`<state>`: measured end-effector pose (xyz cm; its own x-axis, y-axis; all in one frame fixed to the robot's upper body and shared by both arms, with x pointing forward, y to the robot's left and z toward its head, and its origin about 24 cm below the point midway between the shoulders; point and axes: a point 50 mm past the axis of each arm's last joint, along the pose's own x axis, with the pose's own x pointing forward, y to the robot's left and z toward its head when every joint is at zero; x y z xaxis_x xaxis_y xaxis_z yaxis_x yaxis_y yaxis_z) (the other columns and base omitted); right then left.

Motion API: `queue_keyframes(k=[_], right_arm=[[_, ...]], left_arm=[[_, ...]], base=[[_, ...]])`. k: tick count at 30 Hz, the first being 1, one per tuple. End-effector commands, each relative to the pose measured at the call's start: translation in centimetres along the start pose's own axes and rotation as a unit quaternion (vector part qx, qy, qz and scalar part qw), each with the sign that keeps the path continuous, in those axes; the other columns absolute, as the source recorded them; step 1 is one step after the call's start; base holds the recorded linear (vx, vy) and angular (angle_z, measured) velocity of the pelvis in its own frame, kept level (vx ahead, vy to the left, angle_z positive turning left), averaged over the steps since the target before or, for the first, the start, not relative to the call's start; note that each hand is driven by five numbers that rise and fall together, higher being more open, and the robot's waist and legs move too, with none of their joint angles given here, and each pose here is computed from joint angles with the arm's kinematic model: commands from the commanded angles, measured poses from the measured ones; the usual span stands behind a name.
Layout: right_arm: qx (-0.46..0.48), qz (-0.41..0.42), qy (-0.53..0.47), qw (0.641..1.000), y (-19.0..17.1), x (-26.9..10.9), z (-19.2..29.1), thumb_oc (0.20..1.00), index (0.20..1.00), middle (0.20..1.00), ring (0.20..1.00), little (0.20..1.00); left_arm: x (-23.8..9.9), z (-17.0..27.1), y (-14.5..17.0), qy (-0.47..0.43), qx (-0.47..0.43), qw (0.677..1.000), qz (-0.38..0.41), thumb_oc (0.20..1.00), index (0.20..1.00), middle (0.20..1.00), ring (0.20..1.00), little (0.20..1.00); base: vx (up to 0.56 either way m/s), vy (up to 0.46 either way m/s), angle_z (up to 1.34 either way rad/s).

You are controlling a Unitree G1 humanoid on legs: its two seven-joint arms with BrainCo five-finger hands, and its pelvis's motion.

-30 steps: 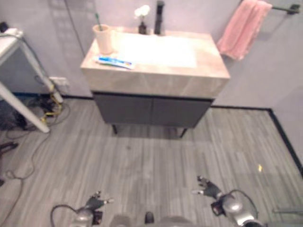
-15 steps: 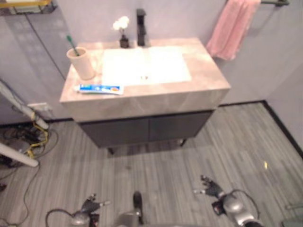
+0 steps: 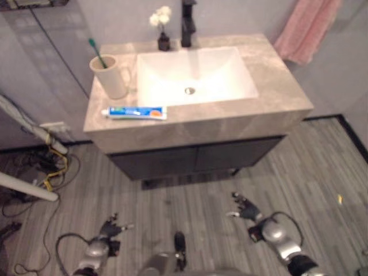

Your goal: Put brush and paste in cup on sink, flatten towel.

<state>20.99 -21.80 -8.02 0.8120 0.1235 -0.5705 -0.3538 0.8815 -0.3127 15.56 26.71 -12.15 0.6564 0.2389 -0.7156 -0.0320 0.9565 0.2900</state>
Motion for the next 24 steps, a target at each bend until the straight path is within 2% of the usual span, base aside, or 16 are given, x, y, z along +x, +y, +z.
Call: queue_keyframes(k=[1, 5, 10, 15, 24], right_arm=[[-0.016, -0.022, -0.045, 0.999, -1.6, -0.3, 1.5, 1.0, 1.0, 1.0, 1.0, 1.0], [-0.029, -0.024, -0.067, 0.997, -2.1, -0.1, 2.8, 1.0, 1.0, 1.0, 1.0, 1.0], [-0.023, -0.017, -0.075, 0.997, -2.0, 0.0, 3.2, 1.0, 1.0, 1.0, 1.0, 1.0], [-0.067, -0.002, -0.117, 0.991, -2.5, -0.1, 5.7, 1.0, 1.0, 1.0, 1.0, 1.0], [-0.101, -0.007, -0.107, 0.989, -3.7, -1.0, 4.9, 1.0, 1.0, 1.0, 1.0, 1.0]], left_arm=[[0.1, 1.5, -0.3, -0.04, 0.035, 0.999, -0.012, 1.0, 1.0, 1.0, 1.0, 1.0], [-0.2, 1.8, 0.0, -0.055, 0.055, 0.997, -0.022, 1.0, 1.0, 1.0, 1.0, 1.0], [-0.1, 1.7, -0.1, -0.052, 0.04, 0.998, -0.025, 1.0, 1.0, 1.0, 1.0, 1.0], [0.2, 3.3, -0.1, -0.075, 0.05, 0.996, -0.029, 1.0, 1.0, 1.0, 1.0, 1.0], [-0.1, 2.8, -0.2, -0.075, 0.062, 0.995, -0.037, 1.0, 1.0, 1.0, 1.0, 1.0]], base=[[0.07, 0.181, 0.11], [-0.01, 0.212, -0.1], [0.06, -0.026, -0.16], [0.1, -0.218, -0.09], [0.12, -0.27, 0.6]])
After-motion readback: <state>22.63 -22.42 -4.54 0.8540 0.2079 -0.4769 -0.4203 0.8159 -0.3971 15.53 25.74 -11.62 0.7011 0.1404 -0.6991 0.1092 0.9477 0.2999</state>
